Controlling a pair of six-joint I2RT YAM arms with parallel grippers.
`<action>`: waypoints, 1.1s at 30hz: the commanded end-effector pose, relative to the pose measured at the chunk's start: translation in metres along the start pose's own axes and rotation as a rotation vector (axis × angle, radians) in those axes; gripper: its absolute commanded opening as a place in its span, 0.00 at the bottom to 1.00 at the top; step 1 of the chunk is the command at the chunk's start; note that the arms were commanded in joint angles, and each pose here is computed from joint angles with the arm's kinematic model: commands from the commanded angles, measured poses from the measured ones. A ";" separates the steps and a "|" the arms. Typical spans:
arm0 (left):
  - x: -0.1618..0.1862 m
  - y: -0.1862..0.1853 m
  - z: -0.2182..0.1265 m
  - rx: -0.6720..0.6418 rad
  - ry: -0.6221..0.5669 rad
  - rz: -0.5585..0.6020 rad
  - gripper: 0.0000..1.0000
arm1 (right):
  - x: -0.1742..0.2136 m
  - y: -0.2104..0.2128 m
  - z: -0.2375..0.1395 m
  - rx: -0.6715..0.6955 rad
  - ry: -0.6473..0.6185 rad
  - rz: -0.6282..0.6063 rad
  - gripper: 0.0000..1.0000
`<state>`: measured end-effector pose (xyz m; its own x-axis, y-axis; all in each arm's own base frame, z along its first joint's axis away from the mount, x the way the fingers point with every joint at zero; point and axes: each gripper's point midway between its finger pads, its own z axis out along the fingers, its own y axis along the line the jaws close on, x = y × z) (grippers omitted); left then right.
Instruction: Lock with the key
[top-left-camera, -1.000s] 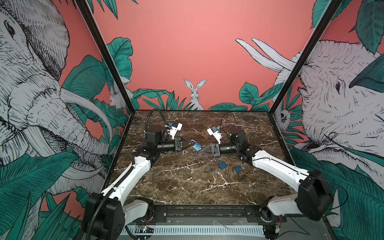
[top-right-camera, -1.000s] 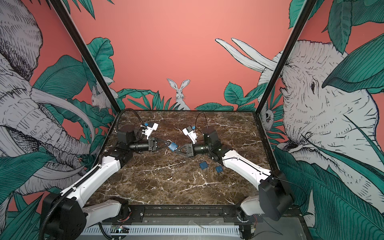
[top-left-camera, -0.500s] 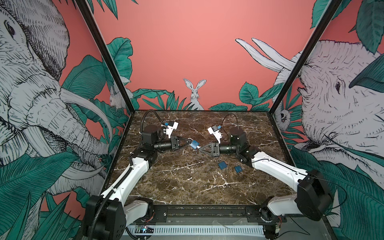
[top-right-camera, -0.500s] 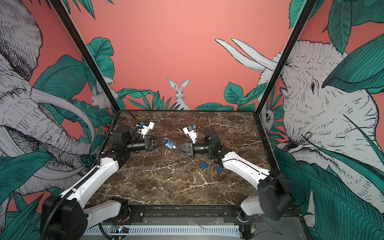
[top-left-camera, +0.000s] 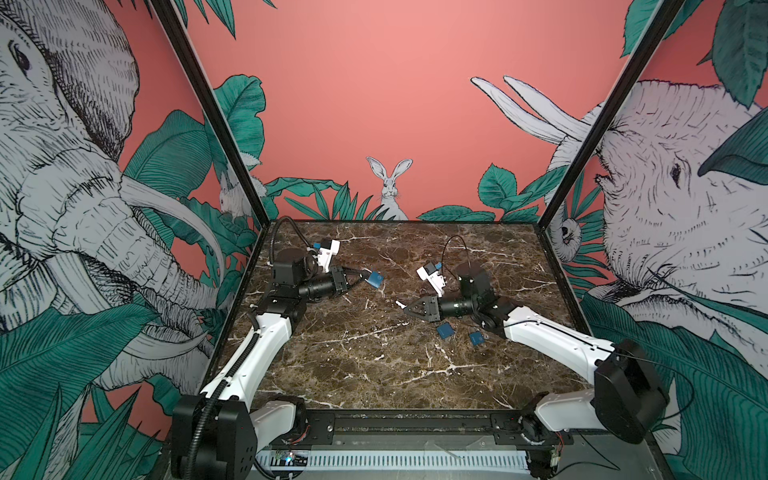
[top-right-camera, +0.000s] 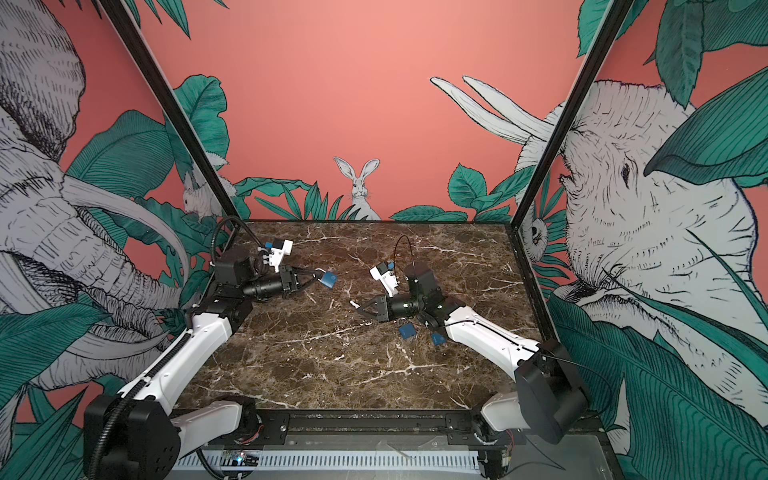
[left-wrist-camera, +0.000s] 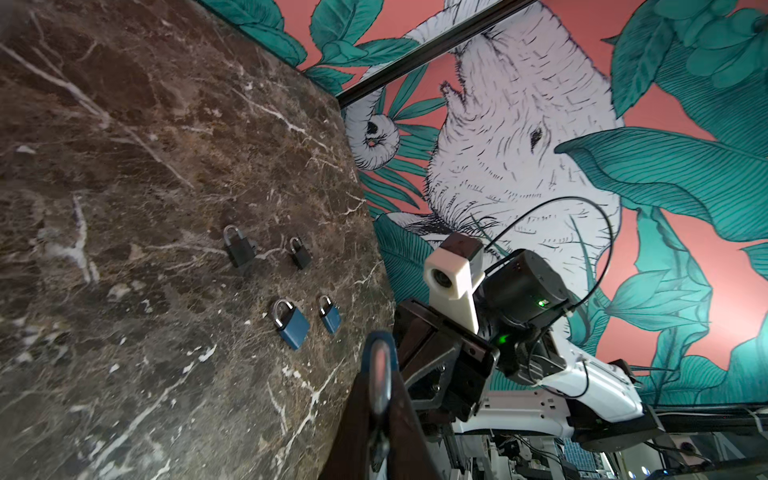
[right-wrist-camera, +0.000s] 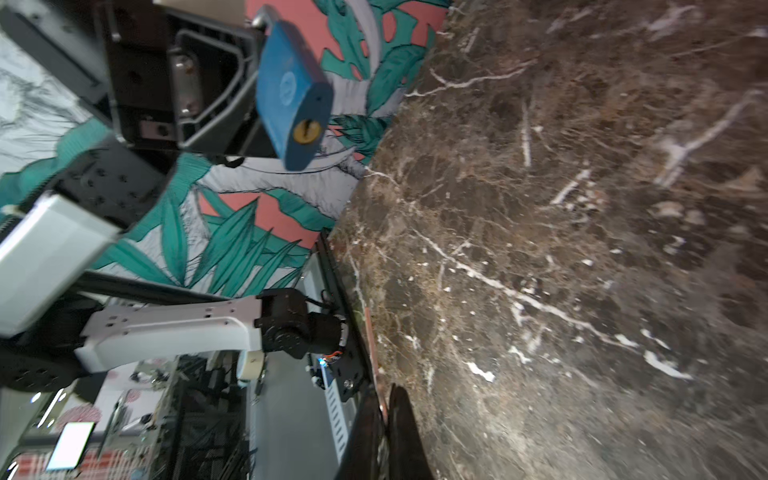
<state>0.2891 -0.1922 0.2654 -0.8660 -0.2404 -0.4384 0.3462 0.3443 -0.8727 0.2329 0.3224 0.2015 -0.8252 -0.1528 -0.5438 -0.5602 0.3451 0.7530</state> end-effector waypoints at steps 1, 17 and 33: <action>0.015 0.012 0.000 -0.069 0.056 0.026 0.00 | 0.002 -0.029 -0.007 0.171 -0.009 -0.021 0.00; 0.117 0.098 0.076 -0.277 0.400 -0.038 0.00 | 0.015 -0.096 -0.022 0.516 -0.005 0.026 0.00; 0.140 0.133 0.109 -0.313 0.496 -0.116 0.00 | 0.022 -0.110 -0.009 0.511 0.020 0.064 0.00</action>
<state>0.2450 -0.2684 0.0512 -0.9893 0.1201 -0.0829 0.1412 0.6465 -0.7497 0.2679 0.2683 0.1058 -0.8726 -0.1470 -0.4657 -0.3970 0.7689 0.5012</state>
